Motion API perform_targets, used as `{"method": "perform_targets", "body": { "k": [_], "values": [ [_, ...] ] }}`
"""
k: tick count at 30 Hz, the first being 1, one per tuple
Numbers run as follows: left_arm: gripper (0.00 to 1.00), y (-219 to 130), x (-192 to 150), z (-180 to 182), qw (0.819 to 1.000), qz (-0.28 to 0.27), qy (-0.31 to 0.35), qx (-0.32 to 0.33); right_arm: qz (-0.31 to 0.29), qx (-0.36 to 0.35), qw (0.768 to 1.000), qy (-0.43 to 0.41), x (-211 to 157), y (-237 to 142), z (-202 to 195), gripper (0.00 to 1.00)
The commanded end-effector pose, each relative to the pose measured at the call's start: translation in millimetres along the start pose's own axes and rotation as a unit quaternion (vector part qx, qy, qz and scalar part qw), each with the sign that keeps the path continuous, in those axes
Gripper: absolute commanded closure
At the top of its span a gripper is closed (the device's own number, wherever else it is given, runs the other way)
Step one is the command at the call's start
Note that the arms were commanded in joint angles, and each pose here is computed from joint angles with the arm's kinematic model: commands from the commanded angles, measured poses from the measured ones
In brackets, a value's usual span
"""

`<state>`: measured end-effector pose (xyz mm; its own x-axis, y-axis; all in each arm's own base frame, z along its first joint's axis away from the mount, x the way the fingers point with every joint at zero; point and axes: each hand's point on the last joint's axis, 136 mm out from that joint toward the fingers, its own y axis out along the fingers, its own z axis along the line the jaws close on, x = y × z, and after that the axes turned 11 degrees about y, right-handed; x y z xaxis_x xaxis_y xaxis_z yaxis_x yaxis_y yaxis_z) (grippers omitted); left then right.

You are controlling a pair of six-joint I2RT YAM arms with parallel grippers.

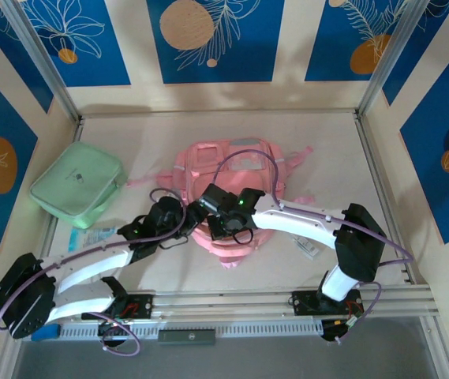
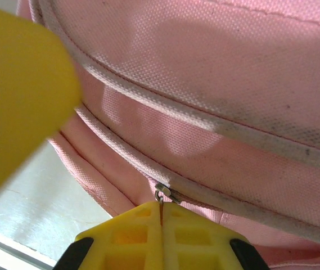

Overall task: Pack the student bag
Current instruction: Zip the student bag at the center of the table.

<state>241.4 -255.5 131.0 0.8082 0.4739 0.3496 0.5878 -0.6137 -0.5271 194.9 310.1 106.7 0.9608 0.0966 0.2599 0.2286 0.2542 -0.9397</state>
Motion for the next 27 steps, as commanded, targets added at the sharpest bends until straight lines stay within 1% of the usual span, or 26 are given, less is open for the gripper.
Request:
{"method": "perform_targets", "body": {
  "k": [1,5,9,12,14,16,18,20,24,27],
  "values": [
    [0.54,5,5,8,0.998,-0.039,-0.05,0.017,0.009,0.011,1.0,0.0,-10,-1,5,1.0],
    [0.58,5,-1,23,0.996,-0.05,-0.068,0.036,0.014,0.01,1.0,-0.003,-14,5,4,1.0],
    [0.6,0,-2,34,0.994,-0.06,-0.066,0.066,0.02,0.006,1.0,-0.008,-19,16,4,1.0],
    [0.61,2,-4,38,0.993,-0.061,-0.069,0.074,0.025,0.008,1.0,-0.013,-23,25,7,1.0],
    [0.61,6,-9,45,0.991,-0.055,-0.084,0.09,0.03,0.008,0.999,-0.011,-24,29,9,1.0],
    [0.63,10,-14,49,0.99,-0.053,-0.098,0.089,0.032,0.003,0.999,-0.01,-24,33,9,1.0],
    [0.64,9,-12,51,0.989,-0.064,-0.099,0.089,0.034,-0.005,0.999,-0.01,-26,36,8,1.0],
    [0.65,7,-10,53,0.988,-0.071,-0.096,0.099,0.036,-0.01,0.999,-0.009,-27,39,5,0.97],
    [0.65,4,-8,54,0.987,-0.074,-0.091,0.106,0.043,-0.017,0.999,-0.008,-31,48,4,0.86],
    [0.65,2,-7,59,0.986,-0.079,-0.092,0.111,0.052,-0.018,0.998,-0.007,-36,53,5,0.85]
  ]
}}
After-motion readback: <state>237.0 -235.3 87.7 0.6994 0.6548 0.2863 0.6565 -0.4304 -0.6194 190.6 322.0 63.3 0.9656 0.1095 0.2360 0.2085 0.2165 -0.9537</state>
